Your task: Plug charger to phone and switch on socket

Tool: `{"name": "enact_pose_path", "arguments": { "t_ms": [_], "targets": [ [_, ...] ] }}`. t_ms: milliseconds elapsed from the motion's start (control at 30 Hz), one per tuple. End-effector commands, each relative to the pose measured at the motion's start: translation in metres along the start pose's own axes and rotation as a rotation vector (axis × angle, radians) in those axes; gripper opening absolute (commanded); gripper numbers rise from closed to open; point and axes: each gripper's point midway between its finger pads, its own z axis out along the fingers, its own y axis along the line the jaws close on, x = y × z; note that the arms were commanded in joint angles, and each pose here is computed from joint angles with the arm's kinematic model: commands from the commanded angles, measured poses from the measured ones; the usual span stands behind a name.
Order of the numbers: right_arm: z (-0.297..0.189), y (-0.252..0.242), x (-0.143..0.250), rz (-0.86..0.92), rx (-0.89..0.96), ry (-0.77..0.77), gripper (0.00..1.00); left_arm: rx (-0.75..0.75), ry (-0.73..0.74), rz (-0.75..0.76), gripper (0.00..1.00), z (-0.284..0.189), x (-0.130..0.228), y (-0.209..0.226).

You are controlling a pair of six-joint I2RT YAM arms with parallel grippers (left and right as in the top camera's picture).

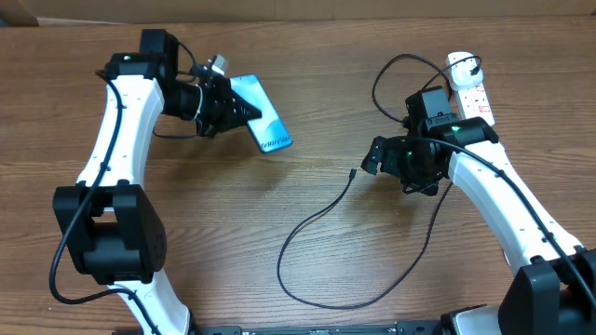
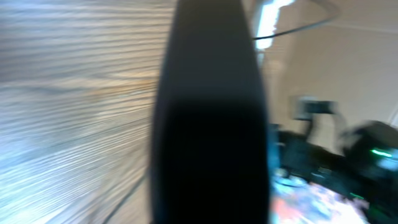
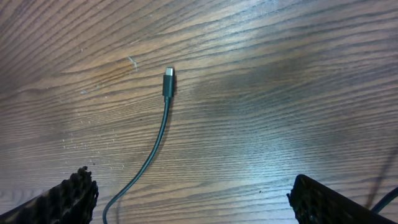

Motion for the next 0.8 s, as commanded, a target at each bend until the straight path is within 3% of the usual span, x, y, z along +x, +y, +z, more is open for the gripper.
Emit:
{"name": "enact_pose_path", "arguments": {
  "t_ms": [0,367,600,767],
  "targets": [
    [-0.004,0.004,-0.001,-0.020,-0.018,-0.017,0.98,-0.240,-0.007,0.045,0.04,0.009,0.003,0.027],
    [-0.004,0.004,-0.001,-0.018,-0.019,-0.020,0.99,-0.667,-0.058,0.032,0.04,0.014,0.009,0.065],
    [0.001,0.018,0.004,-0.060,-0.030,-0.019,0.99,-0.687,-0.070,0.030,0.04,0.014,0.008,0.066],
    [0.012,0.014,-0.003,0.007,0.006,-0.050,0.95,-0.678,-0.059,0.026,0.04,0.016,0.011,0.065]
  ]
}}
